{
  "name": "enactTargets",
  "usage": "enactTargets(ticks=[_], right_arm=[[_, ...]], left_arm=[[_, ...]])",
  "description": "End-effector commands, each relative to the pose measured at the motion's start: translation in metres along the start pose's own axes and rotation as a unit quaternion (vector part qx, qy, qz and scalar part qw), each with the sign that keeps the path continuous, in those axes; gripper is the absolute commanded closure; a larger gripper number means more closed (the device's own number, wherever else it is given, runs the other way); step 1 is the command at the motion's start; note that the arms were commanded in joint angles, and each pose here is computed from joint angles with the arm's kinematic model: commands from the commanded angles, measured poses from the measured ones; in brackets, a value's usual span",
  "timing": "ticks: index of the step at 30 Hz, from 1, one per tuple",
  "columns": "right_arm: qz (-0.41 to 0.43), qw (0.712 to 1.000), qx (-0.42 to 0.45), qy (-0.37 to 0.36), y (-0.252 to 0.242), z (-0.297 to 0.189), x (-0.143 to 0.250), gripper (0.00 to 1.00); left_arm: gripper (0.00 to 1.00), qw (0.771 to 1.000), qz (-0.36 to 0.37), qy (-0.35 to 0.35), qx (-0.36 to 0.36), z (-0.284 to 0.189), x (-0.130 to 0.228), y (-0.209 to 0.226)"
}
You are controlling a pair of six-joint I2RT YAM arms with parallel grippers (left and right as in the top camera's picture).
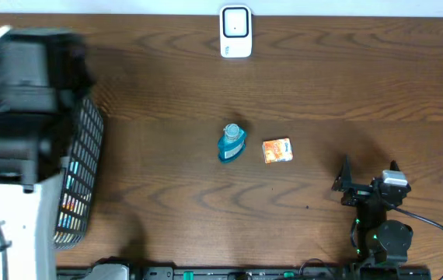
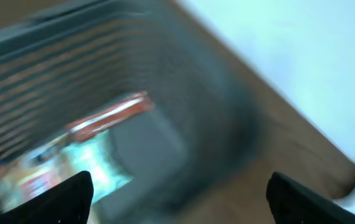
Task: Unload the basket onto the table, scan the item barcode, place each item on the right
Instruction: 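Reach into the basket and grasp the printed snack bag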
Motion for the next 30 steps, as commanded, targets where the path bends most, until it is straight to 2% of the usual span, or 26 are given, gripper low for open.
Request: enactTargets(ticks=[1,7,9,13,21,30], right_arm=[[-0.006,1.0,0.002,0.001,0.0,0.0,0.001,0.01],[-0.006,1.0,0.001,0.001,0.0,0.0,0.001,0.01],[-0.006,1.0,0.001,0.001,0.0,0.0,0.001,0.01],[-0.006,1.0,0.002,0.001,0.0,0.0,0.001,0.01],[-0.006,1.0,0.002,0.001,0.0,0.0,0.001,0.01],[-0.006,1.0,0.002,0.001,0.0,0.0,0.001,0.01]], left_arm=[[0.12,0.991,-0.1,0.068,-0.058,0.026,-0.003,0.038],[0.13,0.963,-0.159,0.162,-0.148,0.07,0.019,0.087],[0.13,0.943,-0.184,0.193,-0.199,0.093,0.037,0.113],[0.14,0.919,-0.215,0.239,-0.229,0.119,0.066,0.137],[0.14,0.878,-0.264,0.273,-0.291,0.154,0.116,0.181],[0.13,0.855,-0.298,0.276,-0.323,0.164,0.139,0.213]])
Point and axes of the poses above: each gripper's point midway between its finger pads, its own z axis out along the fingers, its own y axis along the line the jaws close on, x = y × z, the point moved 9 cm from there along -z, back along the fingers, and after that the axes turned 1 degree about -z, right-handed, at the moved point
